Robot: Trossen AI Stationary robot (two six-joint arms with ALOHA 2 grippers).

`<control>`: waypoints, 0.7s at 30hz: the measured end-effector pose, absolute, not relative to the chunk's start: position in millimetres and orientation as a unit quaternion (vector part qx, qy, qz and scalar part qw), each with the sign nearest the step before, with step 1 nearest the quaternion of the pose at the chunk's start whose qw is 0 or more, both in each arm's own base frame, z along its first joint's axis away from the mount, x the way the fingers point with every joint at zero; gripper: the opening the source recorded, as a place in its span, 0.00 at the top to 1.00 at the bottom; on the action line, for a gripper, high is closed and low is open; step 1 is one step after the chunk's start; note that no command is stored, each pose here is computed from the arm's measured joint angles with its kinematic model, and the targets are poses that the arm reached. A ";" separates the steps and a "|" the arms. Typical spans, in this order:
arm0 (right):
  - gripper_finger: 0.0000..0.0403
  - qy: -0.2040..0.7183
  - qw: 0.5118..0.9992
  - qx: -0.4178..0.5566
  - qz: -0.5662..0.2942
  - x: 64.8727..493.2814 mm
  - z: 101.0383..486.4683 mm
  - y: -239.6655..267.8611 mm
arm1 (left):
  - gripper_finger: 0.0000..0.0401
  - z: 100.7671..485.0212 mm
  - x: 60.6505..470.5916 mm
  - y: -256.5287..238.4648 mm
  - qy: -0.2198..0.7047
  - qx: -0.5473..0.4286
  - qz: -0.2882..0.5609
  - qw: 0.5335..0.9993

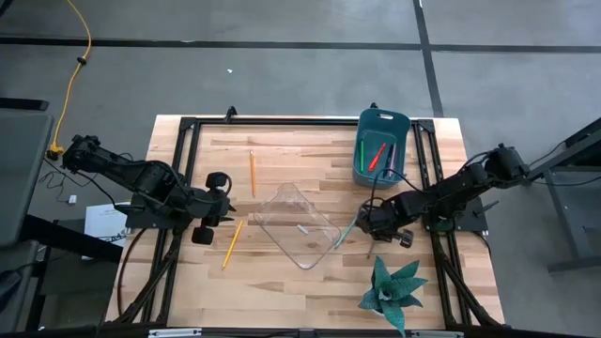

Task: Sort pens & pencils
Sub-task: Put the black pencil into the transparent bin

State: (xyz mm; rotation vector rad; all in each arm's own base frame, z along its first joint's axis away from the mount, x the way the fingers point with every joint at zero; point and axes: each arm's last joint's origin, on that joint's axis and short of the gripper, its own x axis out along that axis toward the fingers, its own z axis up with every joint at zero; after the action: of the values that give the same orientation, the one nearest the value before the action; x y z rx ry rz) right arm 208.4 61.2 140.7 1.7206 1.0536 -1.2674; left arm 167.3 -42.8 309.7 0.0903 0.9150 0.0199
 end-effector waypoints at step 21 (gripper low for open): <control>0.99 0.391 0.441 0.647 -0.484 223.4 176.3 77.1 | 0.75 309.7 167.3 -42.9 0.442 0.045 0.009 0.896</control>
State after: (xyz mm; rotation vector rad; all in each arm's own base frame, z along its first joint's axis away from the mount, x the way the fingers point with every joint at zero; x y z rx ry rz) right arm 223.4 77.1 176.3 1.6053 0.9715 -1.2014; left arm 167.3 -42.9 309.7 0.0928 0.9150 0.0184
